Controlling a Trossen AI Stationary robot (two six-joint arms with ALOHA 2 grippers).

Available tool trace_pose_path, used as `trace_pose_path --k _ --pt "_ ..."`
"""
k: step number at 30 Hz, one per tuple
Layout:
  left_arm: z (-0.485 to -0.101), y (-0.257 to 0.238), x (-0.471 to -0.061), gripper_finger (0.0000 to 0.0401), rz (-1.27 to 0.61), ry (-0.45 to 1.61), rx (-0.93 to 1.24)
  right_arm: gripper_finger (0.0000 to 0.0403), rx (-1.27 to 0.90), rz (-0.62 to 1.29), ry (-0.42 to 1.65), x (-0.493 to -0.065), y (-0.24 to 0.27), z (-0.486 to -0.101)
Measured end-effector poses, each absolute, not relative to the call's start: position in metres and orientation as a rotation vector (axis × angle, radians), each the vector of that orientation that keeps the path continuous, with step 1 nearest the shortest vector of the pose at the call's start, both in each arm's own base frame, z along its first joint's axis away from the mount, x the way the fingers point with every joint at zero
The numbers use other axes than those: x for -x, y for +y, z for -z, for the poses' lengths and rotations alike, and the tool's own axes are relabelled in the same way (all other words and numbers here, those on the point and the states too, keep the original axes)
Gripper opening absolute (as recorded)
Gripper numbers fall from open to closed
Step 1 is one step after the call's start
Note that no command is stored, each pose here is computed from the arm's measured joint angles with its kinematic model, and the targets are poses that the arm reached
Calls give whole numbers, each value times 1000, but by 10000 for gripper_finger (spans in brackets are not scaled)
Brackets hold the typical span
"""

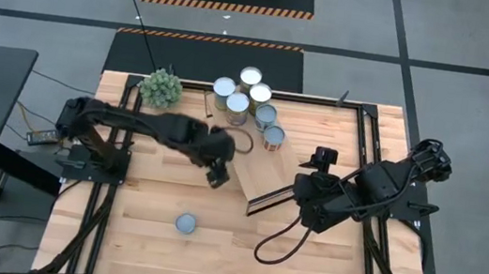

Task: Pick and place cans onto a shelf
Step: Put the small canned peas on the shelf

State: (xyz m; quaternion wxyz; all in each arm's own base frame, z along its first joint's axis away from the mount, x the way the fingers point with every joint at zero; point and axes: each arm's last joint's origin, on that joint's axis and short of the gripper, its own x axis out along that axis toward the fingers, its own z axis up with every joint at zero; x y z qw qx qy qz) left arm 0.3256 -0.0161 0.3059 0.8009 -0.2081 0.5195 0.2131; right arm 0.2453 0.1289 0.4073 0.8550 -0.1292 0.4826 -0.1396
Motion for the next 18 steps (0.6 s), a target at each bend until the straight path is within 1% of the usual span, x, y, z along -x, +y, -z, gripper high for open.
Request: trace_pose_path --k 4,7,11,18 --pt "-334 -5 -332 290 -481 990 520 373 244 286 991 -237 125 -415" --pt "-346 0 -338 291 -517 877 533 373 198 299 951 -226 118 -425" --pt "-345 6 -345 291 -566 807 529 373 152 337 879 -211 108 -438" --pt "-333 21 -351 292 -668 826 501 373 88 372 787 -188 93 -455"
